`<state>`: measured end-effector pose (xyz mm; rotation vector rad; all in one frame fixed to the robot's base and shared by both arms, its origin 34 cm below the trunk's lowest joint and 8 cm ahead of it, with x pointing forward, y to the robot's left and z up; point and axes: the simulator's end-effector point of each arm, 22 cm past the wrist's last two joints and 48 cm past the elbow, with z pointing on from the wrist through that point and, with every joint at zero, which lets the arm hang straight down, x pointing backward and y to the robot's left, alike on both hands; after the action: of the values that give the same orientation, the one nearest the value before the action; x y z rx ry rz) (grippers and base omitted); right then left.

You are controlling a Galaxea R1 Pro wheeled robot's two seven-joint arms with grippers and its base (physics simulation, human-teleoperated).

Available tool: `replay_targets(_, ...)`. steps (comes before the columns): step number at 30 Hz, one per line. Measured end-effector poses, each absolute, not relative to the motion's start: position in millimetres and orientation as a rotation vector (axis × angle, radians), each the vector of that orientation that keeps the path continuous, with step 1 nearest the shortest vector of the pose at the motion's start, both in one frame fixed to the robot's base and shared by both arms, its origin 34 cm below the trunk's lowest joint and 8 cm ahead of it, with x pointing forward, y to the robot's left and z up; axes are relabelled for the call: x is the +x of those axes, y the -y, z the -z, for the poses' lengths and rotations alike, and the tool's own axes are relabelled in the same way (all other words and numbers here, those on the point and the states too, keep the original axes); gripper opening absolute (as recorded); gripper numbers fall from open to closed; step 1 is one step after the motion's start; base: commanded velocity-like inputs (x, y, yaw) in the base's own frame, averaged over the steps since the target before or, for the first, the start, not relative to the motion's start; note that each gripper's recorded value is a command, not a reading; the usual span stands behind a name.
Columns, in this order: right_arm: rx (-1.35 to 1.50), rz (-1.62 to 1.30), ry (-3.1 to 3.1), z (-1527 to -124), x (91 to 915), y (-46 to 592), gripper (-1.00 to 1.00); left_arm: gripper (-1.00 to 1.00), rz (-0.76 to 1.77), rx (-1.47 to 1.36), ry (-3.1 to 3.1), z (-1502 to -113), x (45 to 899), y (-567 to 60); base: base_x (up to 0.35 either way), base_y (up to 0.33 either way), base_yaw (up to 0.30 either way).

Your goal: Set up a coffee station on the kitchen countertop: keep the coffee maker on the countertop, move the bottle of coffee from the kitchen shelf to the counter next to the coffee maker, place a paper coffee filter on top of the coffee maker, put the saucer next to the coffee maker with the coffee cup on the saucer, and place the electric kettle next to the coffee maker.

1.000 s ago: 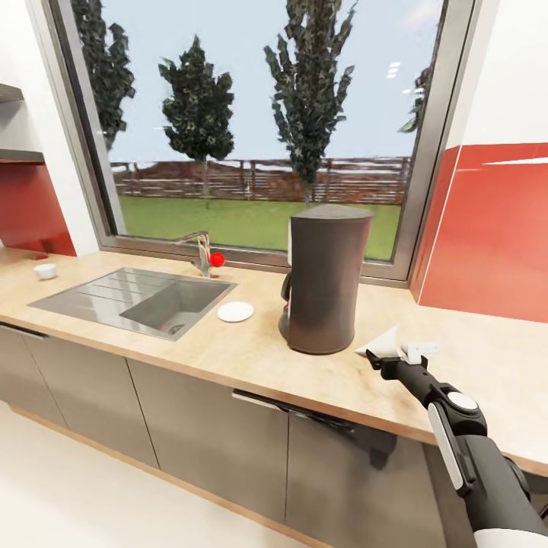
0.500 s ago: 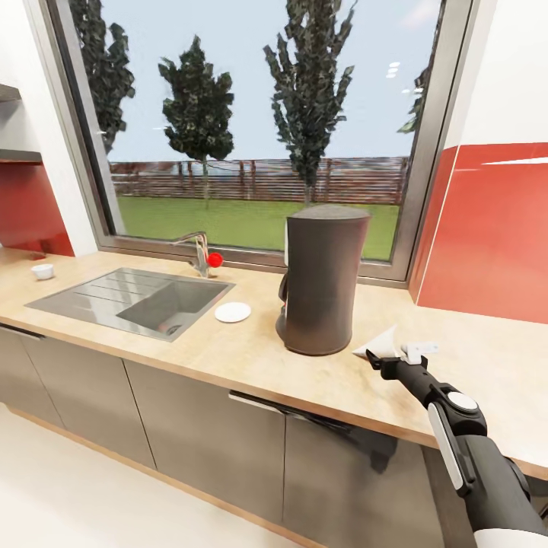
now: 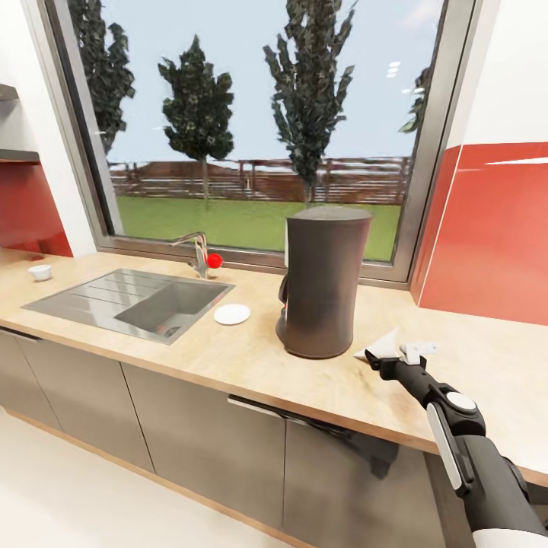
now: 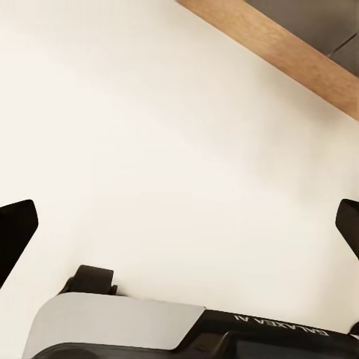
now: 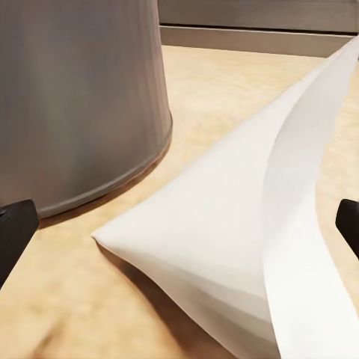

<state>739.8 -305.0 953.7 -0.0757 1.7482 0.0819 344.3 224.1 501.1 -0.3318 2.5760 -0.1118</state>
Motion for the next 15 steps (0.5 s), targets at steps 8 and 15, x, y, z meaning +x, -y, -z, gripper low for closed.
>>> replay_targets(8,-0.075,-0.082,-1.748,-953.8,739.9,304.7,1.00,1.00,0.111,-0.333,-2.576,-501.1,344.2,-224.3,0.005,0.003,0.000)
replay_targets(15,-0.074,-0.083,-1.748,-953.7,739.9,304.5,1.00,1.00,0.111,-0.333,-2.576,-501.1,344.3,-224.5,0.000,0.000,0.000)
